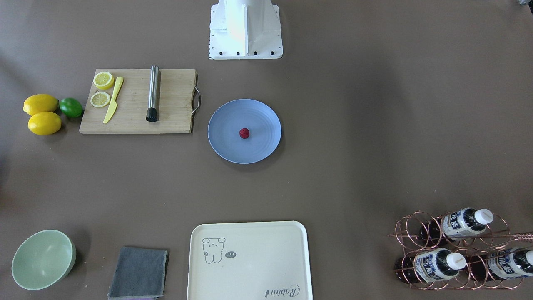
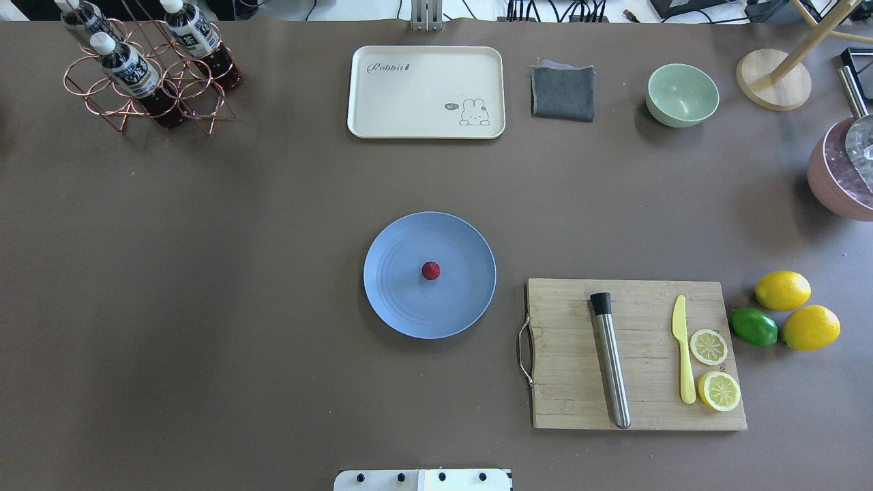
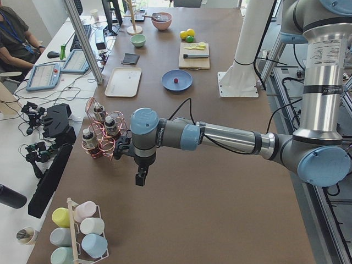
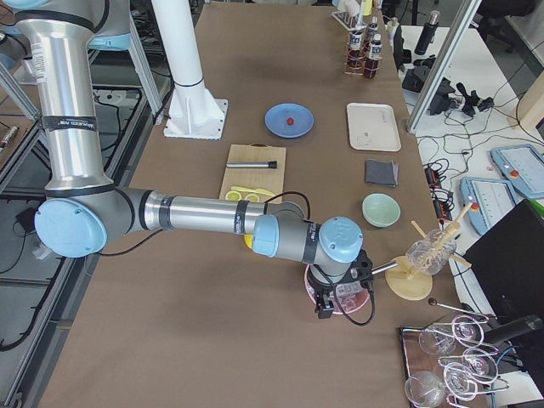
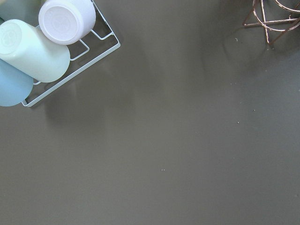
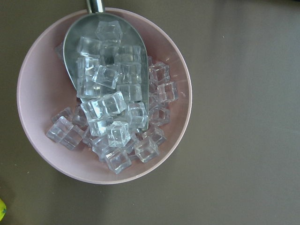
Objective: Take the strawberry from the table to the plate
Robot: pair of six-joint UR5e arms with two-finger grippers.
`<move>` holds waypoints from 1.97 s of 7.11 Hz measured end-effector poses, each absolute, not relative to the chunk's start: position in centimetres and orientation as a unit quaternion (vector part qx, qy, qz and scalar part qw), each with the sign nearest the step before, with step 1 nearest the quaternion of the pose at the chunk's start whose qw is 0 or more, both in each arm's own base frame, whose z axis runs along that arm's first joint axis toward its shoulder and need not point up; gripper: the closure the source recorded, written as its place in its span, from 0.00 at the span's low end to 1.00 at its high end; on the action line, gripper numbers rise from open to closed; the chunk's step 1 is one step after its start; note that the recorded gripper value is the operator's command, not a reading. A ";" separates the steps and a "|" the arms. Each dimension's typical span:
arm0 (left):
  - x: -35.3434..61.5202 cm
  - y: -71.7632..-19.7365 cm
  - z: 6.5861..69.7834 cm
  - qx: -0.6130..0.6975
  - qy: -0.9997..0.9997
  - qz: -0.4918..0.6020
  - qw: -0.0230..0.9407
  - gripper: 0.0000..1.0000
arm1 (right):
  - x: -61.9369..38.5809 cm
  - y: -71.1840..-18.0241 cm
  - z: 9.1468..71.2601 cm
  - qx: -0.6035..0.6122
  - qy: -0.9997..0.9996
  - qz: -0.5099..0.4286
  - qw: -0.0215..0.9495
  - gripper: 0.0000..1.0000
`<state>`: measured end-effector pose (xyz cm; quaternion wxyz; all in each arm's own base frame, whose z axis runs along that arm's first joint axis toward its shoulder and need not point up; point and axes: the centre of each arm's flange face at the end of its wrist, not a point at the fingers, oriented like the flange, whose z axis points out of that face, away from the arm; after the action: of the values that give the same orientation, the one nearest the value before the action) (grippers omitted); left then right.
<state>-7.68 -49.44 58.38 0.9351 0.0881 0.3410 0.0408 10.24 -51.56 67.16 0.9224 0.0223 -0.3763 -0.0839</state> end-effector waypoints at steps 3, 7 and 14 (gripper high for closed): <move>-7.7 -49.4 58.7 0.088 0.339 0.041 0.936 0.03 | 10.2 -50.6 66.7 0.026 -0.375 -0.085 0.923 0.00; -7.2 -49.4 58.7 0.083 0.344 0.040 0.934 0.03 | 10.1 -49.8 66.7 0.026 -0.376 -0.085 0.922 0.00; -6.0 -49.0 60.0 0.065 0.347 0.045 0.935 0.03 | 10.1 -50.4 66.1 0.028 -0.378 -0.082 0.922 0.00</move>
<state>-6.04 -49.02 59.96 0.9346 0.0649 0.3470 0.0446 10.11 -50.44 66.06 0.9219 0.0282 -0.3775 -0.0820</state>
